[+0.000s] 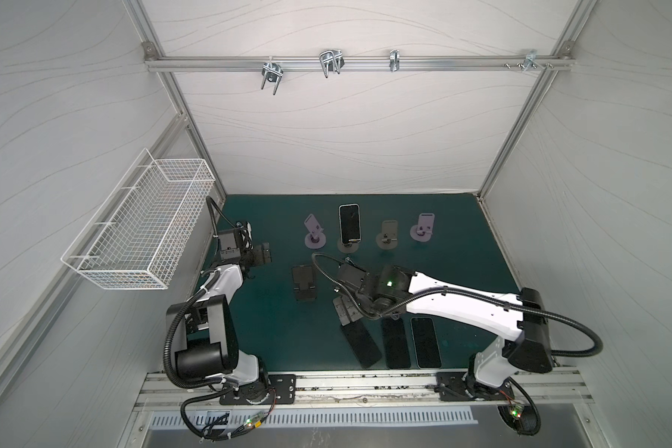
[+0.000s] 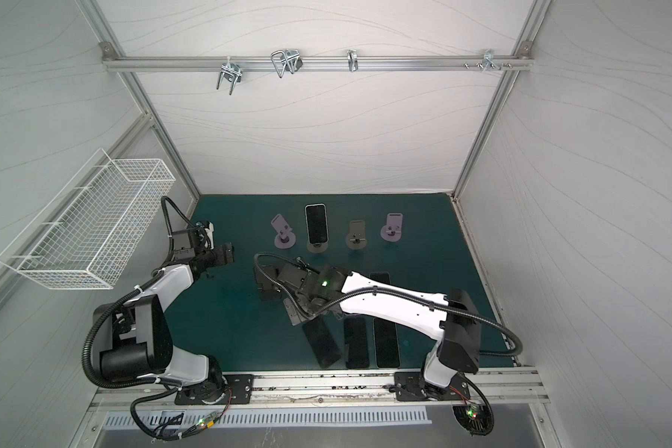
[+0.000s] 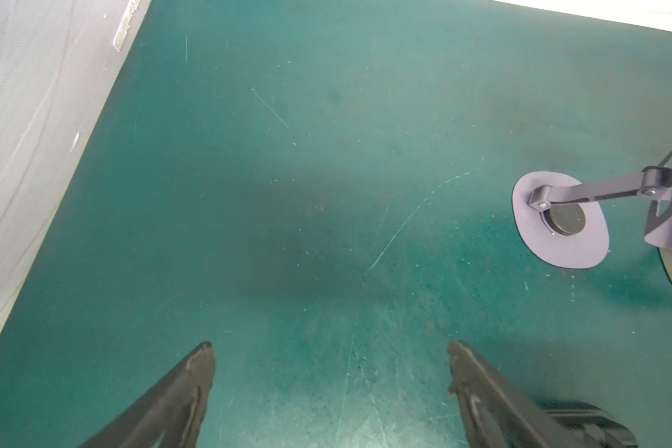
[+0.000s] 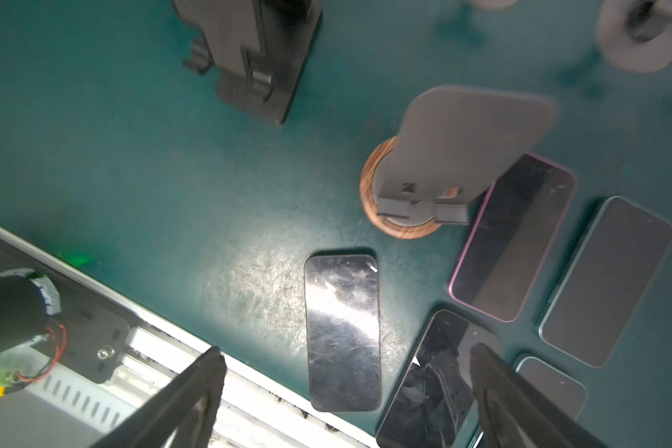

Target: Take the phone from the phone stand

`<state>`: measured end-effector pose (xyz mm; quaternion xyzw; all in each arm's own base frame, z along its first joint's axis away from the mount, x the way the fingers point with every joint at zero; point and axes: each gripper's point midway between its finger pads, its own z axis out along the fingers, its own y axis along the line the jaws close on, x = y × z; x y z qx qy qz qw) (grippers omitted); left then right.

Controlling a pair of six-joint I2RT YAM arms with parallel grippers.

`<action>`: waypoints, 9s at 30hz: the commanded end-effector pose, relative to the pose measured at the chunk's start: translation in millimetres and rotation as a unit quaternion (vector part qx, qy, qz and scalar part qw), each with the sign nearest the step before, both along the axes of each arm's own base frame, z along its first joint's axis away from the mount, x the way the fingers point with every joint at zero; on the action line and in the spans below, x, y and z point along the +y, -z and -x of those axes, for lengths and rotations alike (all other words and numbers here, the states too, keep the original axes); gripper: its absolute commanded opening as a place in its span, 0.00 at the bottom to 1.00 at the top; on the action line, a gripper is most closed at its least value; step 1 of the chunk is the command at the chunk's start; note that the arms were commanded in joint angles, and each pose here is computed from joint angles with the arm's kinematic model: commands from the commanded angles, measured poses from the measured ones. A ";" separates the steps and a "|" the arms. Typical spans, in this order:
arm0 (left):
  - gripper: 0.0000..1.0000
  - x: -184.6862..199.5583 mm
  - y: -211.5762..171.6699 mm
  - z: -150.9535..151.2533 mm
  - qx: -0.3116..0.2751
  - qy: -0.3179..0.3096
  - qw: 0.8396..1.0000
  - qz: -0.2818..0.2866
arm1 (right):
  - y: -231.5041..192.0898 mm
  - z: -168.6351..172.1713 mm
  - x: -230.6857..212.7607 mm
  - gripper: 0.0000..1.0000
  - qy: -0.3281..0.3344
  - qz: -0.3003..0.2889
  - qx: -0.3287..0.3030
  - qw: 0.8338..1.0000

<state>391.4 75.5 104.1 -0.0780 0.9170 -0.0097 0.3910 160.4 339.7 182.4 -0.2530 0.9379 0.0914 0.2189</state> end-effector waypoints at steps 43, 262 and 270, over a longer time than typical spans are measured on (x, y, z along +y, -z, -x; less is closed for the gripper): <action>0.93 3.5 -10.8 -4.9 -0.015 0.005 1.000 -0.013 | 70.5 -111.2 29.4 0.68 0.079 -0.007 -0.048 0.996; 1.00 7.6 -17.4 8.0 -0.044 0.011 0.999 0.007 | 44.1 -146.4 22.0 0.70 0.104 -0.052 -0.039 0.992; 1.00 8.0 -17.6 7.3 -0.042 0.010 0.999 0.007 | 84.2 -130.5 15.6 0.73 0.146 -0.021 0.025 0.989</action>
